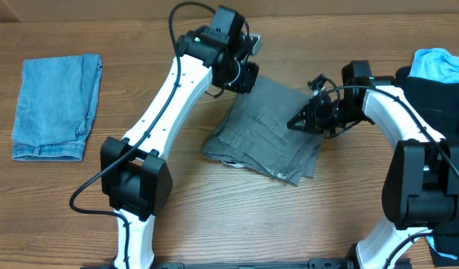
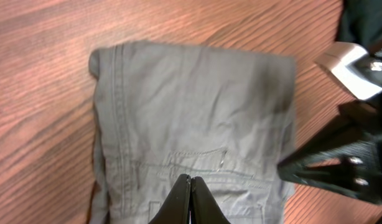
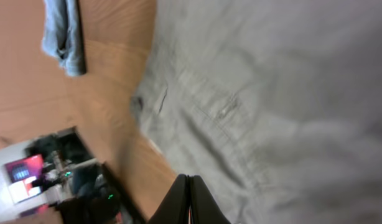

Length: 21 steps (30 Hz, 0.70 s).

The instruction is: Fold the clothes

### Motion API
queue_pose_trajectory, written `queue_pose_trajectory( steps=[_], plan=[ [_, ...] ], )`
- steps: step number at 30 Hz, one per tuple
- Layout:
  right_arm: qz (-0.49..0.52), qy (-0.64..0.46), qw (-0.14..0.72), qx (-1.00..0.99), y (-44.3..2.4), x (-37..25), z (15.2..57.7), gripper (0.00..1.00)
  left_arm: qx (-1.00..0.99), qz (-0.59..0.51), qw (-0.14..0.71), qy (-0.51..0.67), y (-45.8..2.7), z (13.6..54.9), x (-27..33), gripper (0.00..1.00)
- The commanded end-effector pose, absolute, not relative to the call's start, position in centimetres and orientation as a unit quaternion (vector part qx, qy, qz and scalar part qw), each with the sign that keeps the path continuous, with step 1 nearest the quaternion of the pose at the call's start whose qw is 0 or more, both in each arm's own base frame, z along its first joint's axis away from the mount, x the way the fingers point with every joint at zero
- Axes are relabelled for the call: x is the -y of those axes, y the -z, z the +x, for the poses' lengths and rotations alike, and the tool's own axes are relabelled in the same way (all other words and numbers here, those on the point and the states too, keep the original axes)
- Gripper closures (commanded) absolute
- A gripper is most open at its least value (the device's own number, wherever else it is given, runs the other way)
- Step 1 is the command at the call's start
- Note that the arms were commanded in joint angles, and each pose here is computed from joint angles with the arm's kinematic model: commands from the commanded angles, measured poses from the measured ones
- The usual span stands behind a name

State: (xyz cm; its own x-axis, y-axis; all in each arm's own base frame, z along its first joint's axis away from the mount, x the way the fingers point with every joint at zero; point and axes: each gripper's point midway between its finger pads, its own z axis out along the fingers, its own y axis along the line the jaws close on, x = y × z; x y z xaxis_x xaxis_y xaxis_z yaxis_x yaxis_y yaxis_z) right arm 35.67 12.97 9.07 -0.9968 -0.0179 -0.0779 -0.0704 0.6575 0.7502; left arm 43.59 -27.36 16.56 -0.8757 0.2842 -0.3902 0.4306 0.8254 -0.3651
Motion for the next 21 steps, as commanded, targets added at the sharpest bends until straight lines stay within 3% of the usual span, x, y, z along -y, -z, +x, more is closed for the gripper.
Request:
queue_pose_trajectory(
  steps=[1,5,12,17,21],
  plan=[
    [-0.010,-0.368,0.048,-0.929,-8.4,-11.8,36.8,0.96,-0.946,0.180,0.091,0.256,-10.5,43.2,29.0,0.96],
    [-0.012,-0.343,0.049,-0.938,-6.0,-11.3,37.6,0.96,-0.938,0.179,0.029,0.295,-3.6,42.6,31.5,0.96],
    [0.001,-0.314,0.013,-0.949,-0.2,-10.5,35.9,0.96,-0.953,0.162,-0.055,0.250,4.3,40.3,30.0,0.96],
    [0.009,-0.314,-0.003,-0.949,2.0,-10.4,34.7,0.96,-0.953,0.163,-0.048,0.252,3.1,40.6,30.1,0.96],
    [0.006,-0.319,0.015,-0.948,-0.4,-10.3,36.4,0.96,-0.943,0.184,0.030,0.277,-4.4,42.9,31.5,0.96]
  ],
)
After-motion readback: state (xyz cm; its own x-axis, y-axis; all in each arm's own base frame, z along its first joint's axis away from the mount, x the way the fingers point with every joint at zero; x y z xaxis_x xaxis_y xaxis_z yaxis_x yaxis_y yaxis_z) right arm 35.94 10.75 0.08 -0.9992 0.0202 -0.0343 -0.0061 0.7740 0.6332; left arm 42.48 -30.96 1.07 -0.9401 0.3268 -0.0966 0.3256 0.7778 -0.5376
